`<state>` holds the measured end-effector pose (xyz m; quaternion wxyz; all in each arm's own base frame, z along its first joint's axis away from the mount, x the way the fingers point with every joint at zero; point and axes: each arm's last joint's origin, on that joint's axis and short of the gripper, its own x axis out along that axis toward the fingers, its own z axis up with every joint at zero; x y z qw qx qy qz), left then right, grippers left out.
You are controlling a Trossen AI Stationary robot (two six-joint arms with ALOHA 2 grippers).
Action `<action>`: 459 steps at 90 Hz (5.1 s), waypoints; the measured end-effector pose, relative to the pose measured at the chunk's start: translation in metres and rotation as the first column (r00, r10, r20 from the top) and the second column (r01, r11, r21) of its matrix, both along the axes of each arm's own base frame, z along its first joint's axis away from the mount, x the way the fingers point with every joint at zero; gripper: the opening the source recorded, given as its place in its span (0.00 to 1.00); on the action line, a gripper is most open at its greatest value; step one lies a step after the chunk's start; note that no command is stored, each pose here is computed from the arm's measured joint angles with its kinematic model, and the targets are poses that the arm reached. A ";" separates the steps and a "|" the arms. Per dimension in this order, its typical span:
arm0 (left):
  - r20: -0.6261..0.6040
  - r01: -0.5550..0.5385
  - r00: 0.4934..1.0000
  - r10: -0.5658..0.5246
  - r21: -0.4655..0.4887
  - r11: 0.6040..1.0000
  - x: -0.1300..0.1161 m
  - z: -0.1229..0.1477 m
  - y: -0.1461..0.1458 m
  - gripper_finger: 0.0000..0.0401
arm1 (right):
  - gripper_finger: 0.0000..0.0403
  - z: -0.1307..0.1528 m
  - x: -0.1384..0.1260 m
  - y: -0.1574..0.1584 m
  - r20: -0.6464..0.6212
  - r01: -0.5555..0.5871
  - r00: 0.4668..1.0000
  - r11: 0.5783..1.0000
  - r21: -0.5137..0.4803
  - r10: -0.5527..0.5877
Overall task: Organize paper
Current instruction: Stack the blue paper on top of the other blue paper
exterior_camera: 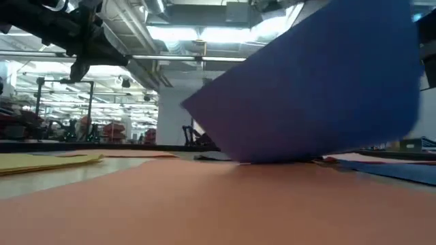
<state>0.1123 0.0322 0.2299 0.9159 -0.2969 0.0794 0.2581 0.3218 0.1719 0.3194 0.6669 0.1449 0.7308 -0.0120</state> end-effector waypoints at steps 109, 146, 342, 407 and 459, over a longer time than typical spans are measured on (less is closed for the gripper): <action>-0.013 0.024 1.000 -0.024 0.007 1.000 0.000 -0.001 0.000 0.00 | 0.00 -0.028 -0.136 0.137 -0.275 -0.325 0.899 0.940 0.107 0.342; -0.007 0.019 1.000 -0.019 -0.005 1.000 0.000 -0.001 0.000 0.00 | 0.00 -0.087 -0.150 0.119 -0.431 -0.392 0.838 0.919 -0.048 0.335; -0.002 0.117 0.993 -0.117 -0.043 0.992 0.001 -0.001 -0.003 0.00 | 0.02 -0.098 -0.101 -0.076 0.161 0.321 0.936 0.947 -0.026 -0.313; -0.014 0.103 0.994 -0.104 -0.070 0.992 0.001 -0.004 -0.003 0.00 | 0.38 -0.151 -0.145 -0.090 0.160 0.289 0.934 0.940 0.182 -0.319; -0.050 0.094 0.994 -0.098 -0.081 0.992 -0.001 -0.007 -0.003 0.00 | 0.39 -0.183 -0.123 -0.083 0.186 0.221 0.953 0.969 0.108 -0.238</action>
